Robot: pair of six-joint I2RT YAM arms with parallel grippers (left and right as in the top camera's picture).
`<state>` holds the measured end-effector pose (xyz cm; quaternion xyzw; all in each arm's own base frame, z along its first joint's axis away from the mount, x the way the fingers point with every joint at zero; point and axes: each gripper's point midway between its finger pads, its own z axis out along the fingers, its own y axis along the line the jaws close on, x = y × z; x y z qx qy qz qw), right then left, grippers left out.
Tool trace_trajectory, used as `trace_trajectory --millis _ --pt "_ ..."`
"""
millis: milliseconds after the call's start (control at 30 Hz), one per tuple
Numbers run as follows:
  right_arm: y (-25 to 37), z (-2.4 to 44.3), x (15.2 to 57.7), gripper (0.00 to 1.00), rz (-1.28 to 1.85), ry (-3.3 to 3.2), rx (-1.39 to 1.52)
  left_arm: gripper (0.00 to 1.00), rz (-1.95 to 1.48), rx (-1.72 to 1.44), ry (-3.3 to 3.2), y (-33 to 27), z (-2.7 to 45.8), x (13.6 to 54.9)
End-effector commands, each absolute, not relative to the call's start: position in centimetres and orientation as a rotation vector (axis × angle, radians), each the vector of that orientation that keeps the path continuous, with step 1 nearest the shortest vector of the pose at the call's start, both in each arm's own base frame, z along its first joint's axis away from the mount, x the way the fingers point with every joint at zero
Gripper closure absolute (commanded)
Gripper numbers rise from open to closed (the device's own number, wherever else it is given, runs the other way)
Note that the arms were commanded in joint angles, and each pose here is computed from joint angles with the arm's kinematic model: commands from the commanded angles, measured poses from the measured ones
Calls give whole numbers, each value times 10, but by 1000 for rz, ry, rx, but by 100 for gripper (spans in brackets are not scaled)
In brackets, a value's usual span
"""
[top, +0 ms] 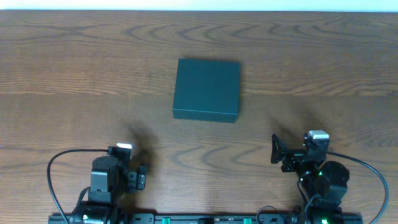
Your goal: Pack container
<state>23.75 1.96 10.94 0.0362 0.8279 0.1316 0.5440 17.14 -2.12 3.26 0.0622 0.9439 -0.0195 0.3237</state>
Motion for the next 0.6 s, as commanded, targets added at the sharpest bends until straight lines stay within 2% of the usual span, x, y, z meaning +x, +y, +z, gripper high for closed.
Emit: trace_trajectory --millis 0,333,567 --pt "16 100 237 1 310 1984 119 5 -31 155 2532 -17 23 160" --pt "32 112 235 1 346 1937 41 5 -29 156 2548 -17 19 155" --pt "49 137 231 1 384 1826 -52 5 -42 142 2341 -18 46 171"
